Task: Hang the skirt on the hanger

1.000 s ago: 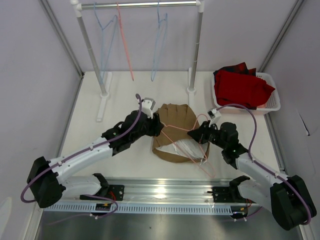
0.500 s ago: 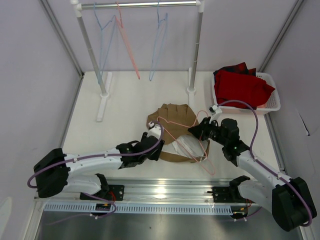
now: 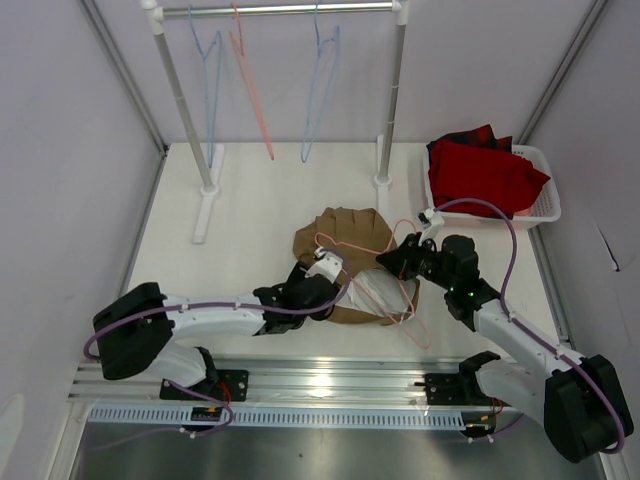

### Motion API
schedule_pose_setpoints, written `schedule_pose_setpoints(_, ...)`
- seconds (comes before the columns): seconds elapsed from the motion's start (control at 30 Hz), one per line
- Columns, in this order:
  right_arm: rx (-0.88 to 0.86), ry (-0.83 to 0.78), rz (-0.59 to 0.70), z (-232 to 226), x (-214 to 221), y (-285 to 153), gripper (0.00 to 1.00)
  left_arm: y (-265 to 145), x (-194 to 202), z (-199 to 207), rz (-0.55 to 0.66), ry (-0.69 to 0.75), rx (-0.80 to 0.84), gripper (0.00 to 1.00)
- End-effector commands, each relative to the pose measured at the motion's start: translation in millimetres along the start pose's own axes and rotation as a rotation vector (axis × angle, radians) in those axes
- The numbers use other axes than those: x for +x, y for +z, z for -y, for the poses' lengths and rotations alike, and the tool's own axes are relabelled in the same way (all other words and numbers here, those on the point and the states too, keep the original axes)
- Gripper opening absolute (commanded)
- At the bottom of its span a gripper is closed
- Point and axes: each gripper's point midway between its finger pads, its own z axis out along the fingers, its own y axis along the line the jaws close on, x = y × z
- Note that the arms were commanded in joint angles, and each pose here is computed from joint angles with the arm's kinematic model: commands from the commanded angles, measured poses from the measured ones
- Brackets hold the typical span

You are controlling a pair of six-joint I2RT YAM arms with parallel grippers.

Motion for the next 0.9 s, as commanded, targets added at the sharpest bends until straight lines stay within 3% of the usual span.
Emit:
schedule_pose_setpoints(0.0,-0.028,-0.048,0.072,-12,-29,-2,0.0,3,-29,10,0.083,0.011,0.02,0.72)
schedule_pose_setpoints(0.3,-0.039,-0.05,0.077,-17,-34,-4,0.0,26,-47,-4,0.119,0.006,-0.078,0.66)
schedule_pose_setpoints(0.4,-0.041,-0.057,0.086,-20,-39,-6,0.0,27,-56,-14,0.149,-0.062,-0.056,0.57)
schedule_pose_setpoints(0.6,-0.046,-0.066,0.091,-25,-45,-8,0.0,36,-66,-35,0.134,-0.254,0.016,0.06)
schedule_pose_setpoints(0.67,-0.055,-0.07,0.093,-28,-47,-9,0.0,37,-67,-35,0.119,-0.303,0.061,0.0)
schedule_pose_setpoints(0.87,-0.089,-0.081,0.084,-35,-47,-12,0.0,38,-85,-34,0.06,-0.452,0.208,0.0)
